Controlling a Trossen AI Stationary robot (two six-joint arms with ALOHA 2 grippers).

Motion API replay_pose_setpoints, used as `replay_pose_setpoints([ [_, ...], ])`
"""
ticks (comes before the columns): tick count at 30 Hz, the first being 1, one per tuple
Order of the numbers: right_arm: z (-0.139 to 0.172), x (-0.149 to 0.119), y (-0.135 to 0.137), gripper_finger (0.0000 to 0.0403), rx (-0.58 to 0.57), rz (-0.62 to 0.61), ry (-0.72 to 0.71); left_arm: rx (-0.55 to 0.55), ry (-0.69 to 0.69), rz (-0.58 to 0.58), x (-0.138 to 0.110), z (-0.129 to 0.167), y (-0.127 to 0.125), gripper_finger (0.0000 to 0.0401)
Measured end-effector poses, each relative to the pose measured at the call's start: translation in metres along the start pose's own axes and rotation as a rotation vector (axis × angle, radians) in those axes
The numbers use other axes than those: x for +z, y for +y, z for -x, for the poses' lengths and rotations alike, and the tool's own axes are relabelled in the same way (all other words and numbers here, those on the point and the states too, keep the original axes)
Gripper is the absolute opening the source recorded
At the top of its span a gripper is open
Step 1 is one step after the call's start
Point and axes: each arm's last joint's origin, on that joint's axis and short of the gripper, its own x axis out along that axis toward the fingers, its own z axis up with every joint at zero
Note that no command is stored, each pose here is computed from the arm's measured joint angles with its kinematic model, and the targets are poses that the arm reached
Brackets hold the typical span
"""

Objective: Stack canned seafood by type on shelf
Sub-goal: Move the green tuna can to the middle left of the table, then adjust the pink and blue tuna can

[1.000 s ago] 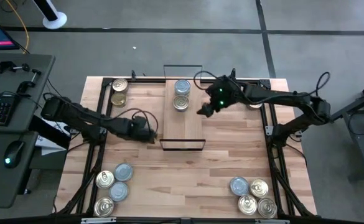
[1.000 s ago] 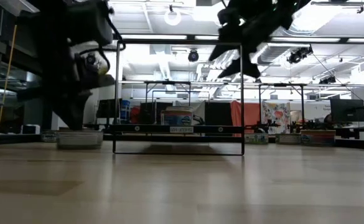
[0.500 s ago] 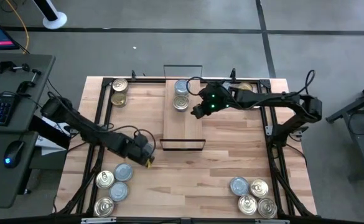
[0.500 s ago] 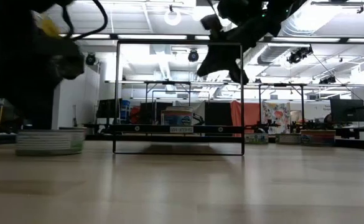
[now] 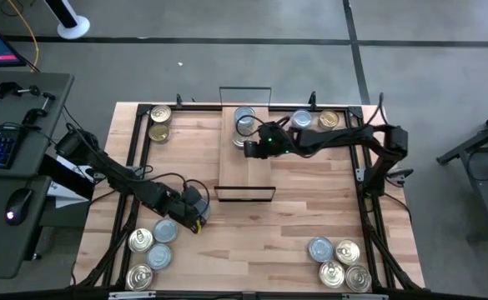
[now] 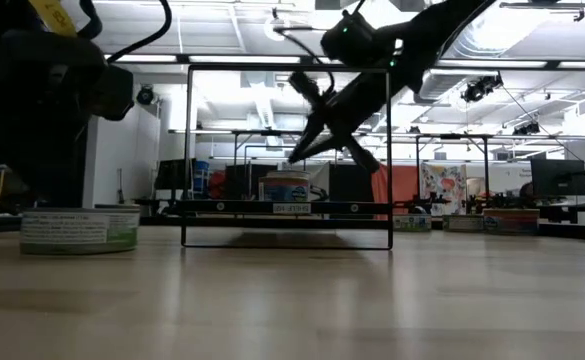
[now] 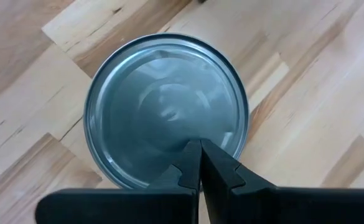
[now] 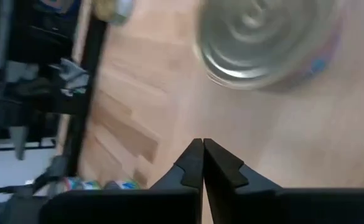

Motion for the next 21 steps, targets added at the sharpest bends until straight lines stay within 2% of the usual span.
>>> replay_pose_setpoints([
  [6, -0.011, -0.007, -0.004, 0.0000, -0.034, -0.055, -0.011, -0.011, -0.030, 0.037, 0.001, 0.000, -0.002, 0.0000],
  [14, -0.012, 0.000, -0.007, 0.0000, -0.050, -0.097, -0.079, -0.010, -0.050, 0.059, 0.002, 0.000, -0.002, 0.0000],
  [21, -0.028, -0.003, -0.013, 0.0000, -0.041, -0.133, -0.093, -0.007, -0.062, 0.098, 0.002, 0.000, -0.001, 0.0000],
])
